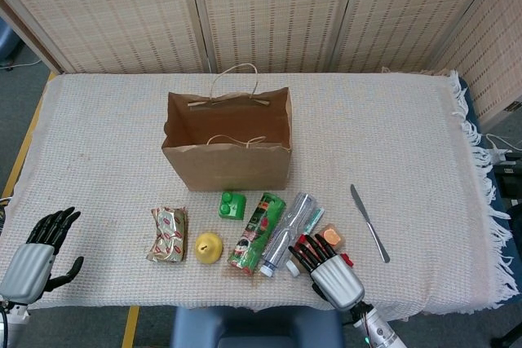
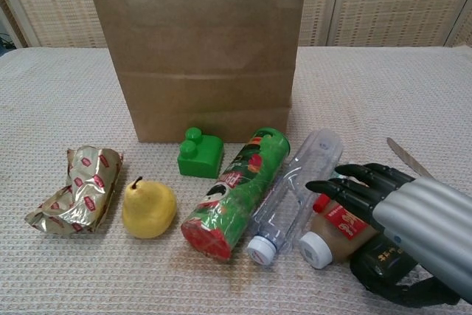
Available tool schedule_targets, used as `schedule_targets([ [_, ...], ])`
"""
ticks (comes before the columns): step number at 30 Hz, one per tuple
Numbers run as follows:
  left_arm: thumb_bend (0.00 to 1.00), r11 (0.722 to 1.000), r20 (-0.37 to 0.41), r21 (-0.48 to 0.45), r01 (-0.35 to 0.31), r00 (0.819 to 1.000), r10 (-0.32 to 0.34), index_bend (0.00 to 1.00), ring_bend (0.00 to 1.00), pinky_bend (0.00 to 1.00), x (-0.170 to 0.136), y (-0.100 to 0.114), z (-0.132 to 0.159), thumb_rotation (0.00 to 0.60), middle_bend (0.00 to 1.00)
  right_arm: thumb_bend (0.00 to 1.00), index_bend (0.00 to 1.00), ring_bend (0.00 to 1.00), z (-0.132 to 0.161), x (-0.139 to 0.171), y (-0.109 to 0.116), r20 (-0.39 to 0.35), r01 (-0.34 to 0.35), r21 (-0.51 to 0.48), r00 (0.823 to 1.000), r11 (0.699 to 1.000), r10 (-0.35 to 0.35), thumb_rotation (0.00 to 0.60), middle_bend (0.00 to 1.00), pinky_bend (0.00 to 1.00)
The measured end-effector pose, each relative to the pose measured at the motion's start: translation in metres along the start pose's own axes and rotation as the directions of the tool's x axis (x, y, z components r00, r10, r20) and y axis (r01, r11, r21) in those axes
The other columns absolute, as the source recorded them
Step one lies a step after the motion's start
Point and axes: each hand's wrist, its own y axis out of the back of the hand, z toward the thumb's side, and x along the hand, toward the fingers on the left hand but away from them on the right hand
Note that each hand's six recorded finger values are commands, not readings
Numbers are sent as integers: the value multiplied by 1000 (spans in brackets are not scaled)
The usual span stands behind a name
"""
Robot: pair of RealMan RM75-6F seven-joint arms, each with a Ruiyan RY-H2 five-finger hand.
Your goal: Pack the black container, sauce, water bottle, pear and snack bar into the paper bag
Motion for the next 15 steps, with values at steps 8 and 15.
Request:
schedule_targets([
  [8,383,1000,-6,7,-7,1000,7,0,0,63,0,1,-1,600,0,147,0,0,-2,-3,-2,8,-3,-26,1000,1000,3,600,113,90],
  [15,383,1000,-13,6,-9,1000,9,0,0,62,0,2,-2,600,0,147,0,0,-17,-10,-12,74,-64,-25,995,998,65,600,107,82],
])
